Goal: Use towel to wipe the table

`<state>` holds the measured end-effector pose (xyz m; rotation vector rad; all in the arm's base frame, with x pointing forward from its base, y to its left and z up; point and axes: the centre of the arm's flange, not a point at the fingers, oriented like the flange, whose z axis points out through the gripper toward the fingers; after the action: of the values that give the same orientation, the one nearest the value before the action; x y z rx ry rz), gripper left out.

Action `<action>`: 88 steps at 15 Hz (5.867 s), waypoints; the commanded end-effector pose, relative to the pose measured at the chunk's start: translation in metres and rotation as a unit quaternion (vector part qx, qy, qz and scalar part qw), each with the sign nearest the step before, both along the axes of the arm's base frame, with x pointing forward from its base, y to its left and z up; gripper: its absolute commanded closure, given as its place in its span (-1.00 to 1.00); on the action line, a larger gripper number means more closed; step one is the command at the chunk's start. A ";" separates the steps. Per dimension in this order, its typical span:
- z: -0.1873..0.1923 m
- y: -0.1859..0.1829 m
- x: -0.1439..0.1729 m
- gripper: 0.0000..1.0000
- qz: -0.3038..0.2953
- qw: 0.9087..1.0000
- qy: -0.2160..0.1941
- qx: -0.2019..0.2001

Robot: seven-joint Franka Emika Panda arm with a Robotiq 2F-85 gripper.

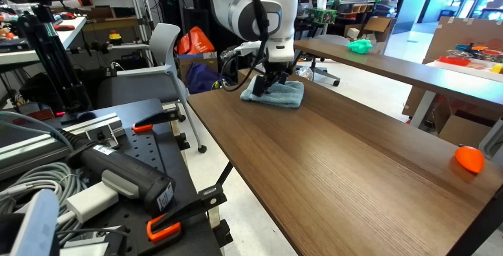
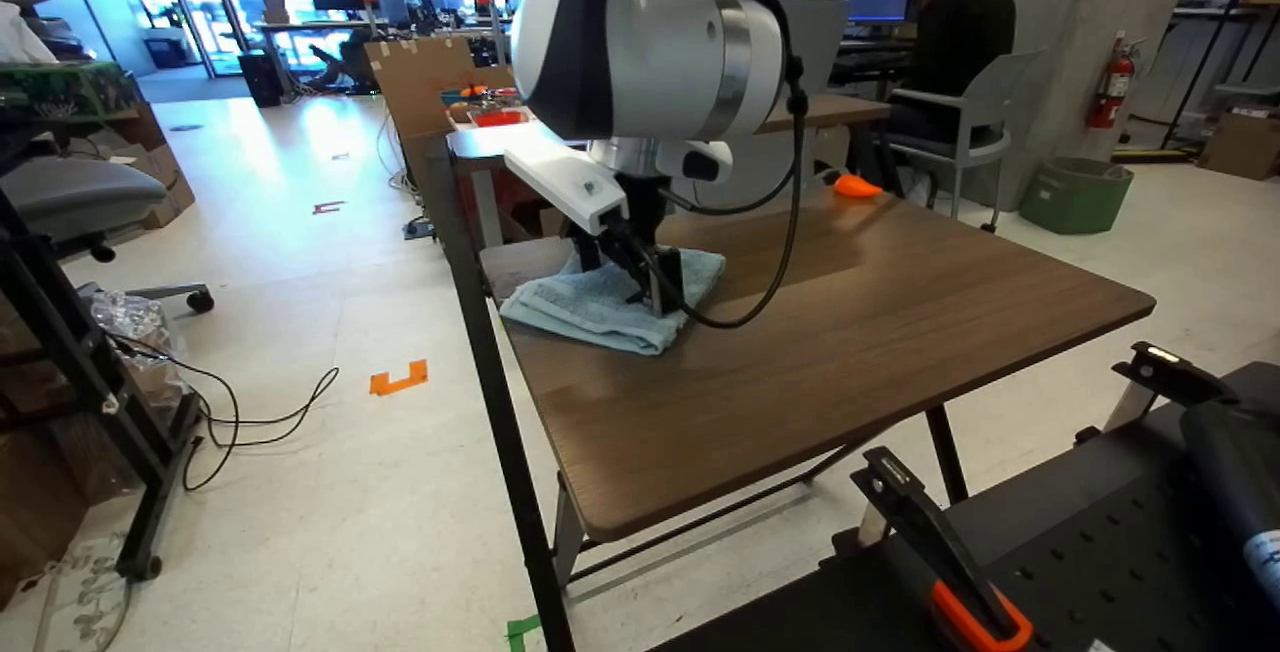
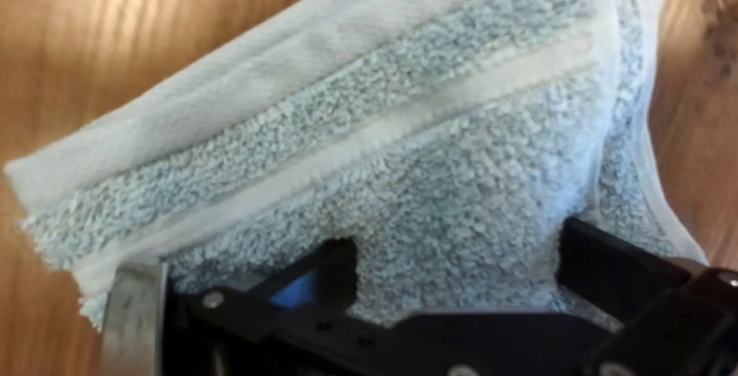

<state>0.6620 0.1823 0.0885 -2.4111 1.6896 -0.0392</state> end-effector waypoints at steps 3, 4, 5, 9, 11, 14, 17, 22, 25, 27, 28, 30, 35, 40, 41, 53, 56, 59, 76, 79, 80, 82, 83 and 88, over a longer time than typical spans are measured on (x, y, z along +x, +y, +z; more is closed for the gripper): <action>-0.015 -0.094 0.053 -1.00 -0.103 0.994 0.006 -0.032; -0.013 -0.119 0.055 -1.00 -0.119 0.992 -0.001 -0.044; -0.011 -0.145 0.055 -1.00 -0.134 0.989 -0.009 -0.056; -0.012 -0.227 0.041 -1.00 -0.174 0.980 0.005 -0.097; -0.014 -0.248 0.031 -1.00 -0.176 0.978 0.010 -0.111; -0.014 -0.269 0.016 -1.00 -0.172 0.974 0.041 -0.142; -0.018 -0.294 0.007 -1.00 -0.188 0.962 0.081 -0.181; -0.029 -0.306 -0.023 -1.00 -0.145 0.948 0.152 -0.237; -0.036 -0.288 -0.033 -1.00 -0.094 0.950 0.160 -0.250; -0.032 -0.277 -0.042 -1.00 -0.056 0.951 0.144 -0.266; -0.006 -0.296 -0.009 -1.00 -0.096 0.953 0.126 -0.258; -0.007 -0.287 -0.015 -1.00 -0.078 0.952 0.129 -0.266; -0.004 -0.267 0.009 -1.00 -0.100 0.951 0.142 -0.257; -0.033 -0.274 -0.020 -1.00 -0.130 0.963 0.101 -0.215; -0.043 -0.281 -0.024 -1.00 -0.135 0.962 0.092 -0.217; -0.052 -0.275 -0.087 -1.00 -0.045 0.986 0.081 -0.137; -0.002 -0.284 -0.052 -1.00 -0.062 0.989 0.017 -0.134; -0.002 -0.285 -0.052 -1.00 -0.062 0.989 0.017 -0.134; -0.067 -0.411 -0.076 -1.00 -0.086 0.983 0.051 -0.154; -0.065 -0.383 -0.105 -1.00 -0.004 0.987 0.053 -0.149; -0.059 -0.376 -0.113 -1.00 0.021 0.988 0.045 -0.150; -0.052 -0.369 -0.128 -1.00 0.073 0.985 0.034 -0.153; -0.051 -0.366 -0.136 -1.00 0.099 0.982 0.033 -0.157; -0.064 -0.338 -0.156 -1.00 0.164 0.972 0.029 -0.168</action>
<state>0.5460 -0.1879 0.0794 -2.8983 1.3982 -0.3605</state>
